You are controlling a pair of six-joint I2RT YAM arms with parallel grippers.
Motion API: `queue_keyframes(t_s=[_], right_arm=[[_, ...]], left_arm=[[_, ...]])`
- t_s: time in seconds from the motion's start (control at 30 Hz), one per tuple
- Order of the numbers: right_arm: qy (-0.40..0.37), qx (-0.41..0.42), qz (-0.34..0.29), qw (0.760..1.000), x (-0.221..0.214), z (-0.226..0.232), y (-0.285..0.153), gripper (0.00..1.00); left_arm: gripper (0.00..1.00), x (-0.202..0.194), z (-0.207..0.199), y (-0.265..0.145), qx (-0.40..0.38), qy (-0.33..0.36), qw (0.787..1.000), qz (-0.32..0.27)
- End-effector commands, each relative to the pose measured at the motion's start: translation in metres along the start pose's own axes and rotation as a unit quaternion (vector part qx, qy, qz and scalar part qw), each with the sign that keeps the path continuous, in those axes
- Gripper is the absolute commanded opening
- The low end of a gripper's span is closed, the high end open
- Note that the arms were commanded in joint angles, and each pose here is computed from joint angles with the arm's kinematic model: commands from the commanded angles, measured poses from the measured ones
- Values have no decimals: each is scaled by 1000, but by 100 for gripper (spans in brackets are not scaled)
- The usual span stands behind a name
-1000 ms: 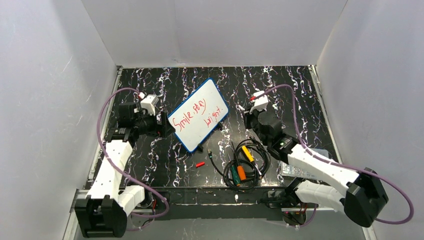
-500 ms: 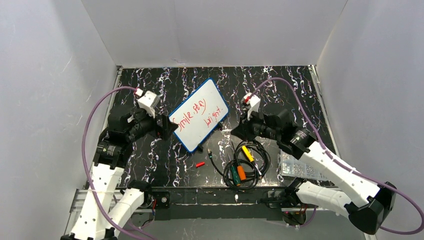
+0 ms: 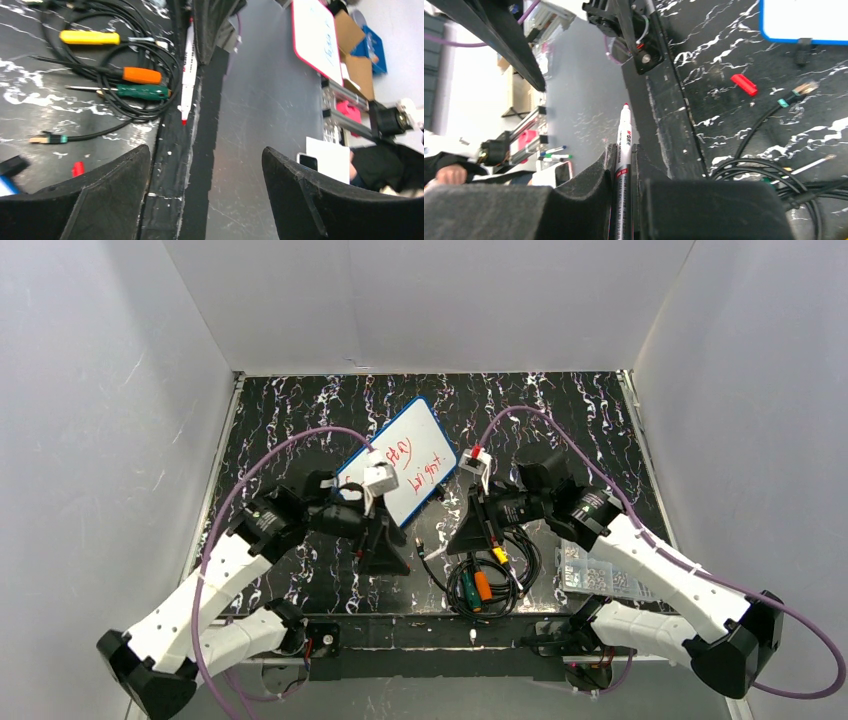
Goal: Write a sentence on the whiteboard
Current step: Close the whiteboard marker at the center of the board.
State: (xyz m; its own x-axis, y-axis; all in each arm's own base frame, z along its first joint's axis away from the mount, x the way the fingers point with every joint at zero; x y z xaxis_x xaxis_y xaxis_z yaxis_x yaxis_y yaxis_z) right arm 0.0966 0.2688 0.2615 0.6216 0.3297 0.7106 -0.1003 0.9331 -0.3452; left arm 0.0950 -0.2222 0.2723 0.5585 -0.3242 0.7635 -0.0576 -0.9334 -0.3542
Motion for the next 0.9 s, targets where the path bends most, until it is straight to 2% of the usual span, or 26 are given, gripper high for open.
queue_keyframes(t_s=[0.0,0.1,0.43,0.53,0.67,0.73,0.77,0.8,0.87], right_arm=[[-7,69,1,998,11,28,-4,1],[-8,76,1,997,11,30,-5,1],[-3,83,12,997,6,29,-3,1],[-5,80,13,997,6,28,-3,1],[-14,57,7,998,7,24,-5,3],[-26,35,-8,999,10,21,-7,12],[-32,21,-19,999,13,18,-9,20],[-33,12,-31,999,16,17,-10,34],[-36,4,-58,998,22,18,-12,53]], left_arm=[[78,-8,-8,18,-36,0,999,24],[75,-4,-8,30,-51,-2,998,23],[53,2,-12,63,-92,2,994,50],[38,2,-13,69,-101,-1,993,60],[0,0,-10,71,-94,4,994,57],[0,-3,-7,71,-80,8,996,47],[0,-4,-4,71,-72,7,997,39],[0,-5,-2,71,-68,8,997,30],[0,-5,1,72,-60,8,998,12]])
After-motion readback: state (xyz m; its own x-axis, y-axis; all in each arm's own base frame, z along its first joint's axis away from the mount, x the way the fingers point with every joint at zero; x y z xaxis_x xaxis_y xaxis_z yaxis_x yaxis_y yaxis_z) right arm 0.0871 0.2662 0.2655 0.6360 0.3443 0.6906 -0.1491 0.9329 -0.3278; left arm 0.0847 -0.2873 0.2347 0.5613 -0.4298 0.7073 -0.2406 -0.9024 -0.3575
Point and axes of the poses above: each gripper's point midway between its finger pads, its own y axis out along the fingers, its own z axis along the line the jaws close on, x = y × z, the point moved 2 cm from there along -y, back along the fingers, and after that the axes turned 3 degrees about -y, right-handed, at the moved point
